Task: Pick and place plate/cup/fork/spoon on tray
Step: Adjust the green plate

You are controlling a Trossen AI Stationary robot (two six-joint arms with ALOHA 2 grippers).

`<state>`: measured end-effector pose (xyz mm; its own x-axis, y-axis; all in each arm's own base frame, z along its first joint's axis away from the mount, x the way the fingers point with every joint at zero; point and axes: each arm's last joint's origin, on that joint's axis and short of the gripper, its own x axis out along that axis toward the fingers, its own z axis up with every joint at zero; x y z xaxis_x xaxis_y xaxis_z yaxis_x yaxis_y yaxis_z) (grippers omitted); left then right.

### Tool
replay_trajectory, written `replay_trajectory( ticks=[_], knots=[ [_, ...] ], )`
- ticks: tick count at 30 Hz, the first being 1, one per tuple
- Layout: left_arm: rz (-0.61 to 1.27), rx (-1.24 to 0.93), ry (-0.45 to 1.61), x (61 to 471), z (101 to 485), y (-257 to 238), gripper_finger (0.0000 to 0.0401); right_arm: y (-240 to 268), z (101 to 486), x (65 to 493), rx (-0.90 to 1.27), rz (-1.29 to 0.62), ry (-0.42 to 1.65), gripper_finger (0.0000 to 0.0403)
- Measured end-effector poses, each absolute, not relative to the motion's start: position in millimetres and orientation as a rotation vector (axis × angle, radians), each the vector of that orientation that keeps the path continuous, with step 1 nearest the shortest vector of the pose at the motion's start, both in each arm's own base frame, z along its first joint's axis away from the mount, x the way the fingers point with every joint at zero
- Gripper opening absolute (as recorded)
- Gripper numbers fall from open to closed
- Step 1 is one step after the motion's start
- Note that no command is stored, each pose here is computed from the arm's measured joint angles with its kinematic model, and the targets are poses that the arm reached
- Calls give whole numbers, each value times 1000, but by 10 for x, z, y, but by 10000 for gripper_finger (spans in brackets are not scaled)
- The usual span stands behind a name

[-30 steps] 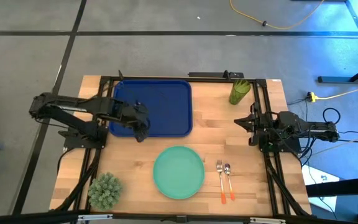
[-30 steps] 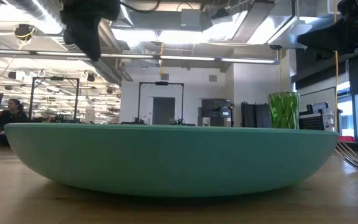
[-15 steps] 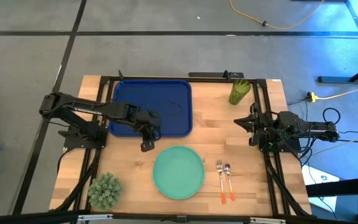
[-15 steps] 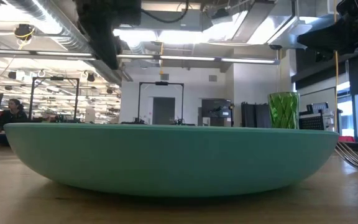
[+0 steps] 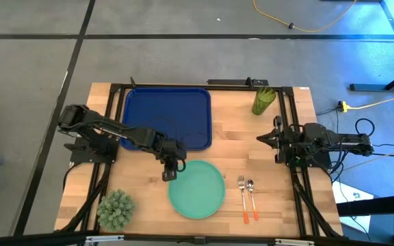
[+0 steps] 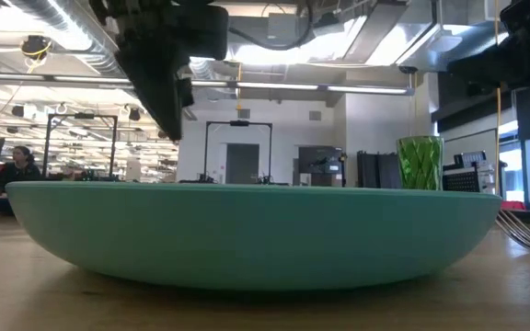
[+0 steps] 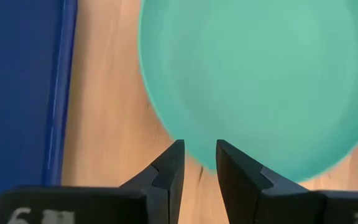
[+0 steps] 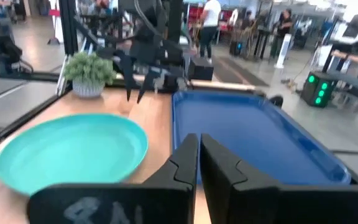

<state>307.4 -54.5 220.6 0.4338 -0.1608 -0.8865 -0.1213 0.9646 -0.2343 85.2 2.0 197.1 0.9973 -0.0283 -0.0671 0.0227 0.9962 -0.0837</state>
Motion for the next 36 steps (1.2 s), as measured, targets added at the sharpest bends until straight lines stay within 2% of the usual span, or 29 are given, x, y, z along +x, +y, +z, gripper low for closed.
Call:
replay_trajectory(
  ticks=[15, 29, 36],
  knots=[
    [68, -252, 1105, 3098, 2091, -717, 85, 28, 1858, 923, -12, -12, 208, 21],
    [102, -269, 1095, 3022, 1856, -691, 85, 29, 1849, 933, -16, -9, 221, 21],
    [223, -399, 1062, 3031, 1856, -680, 85, 29, 1840, 931, -18, -9, 231, 21]
  ],
)
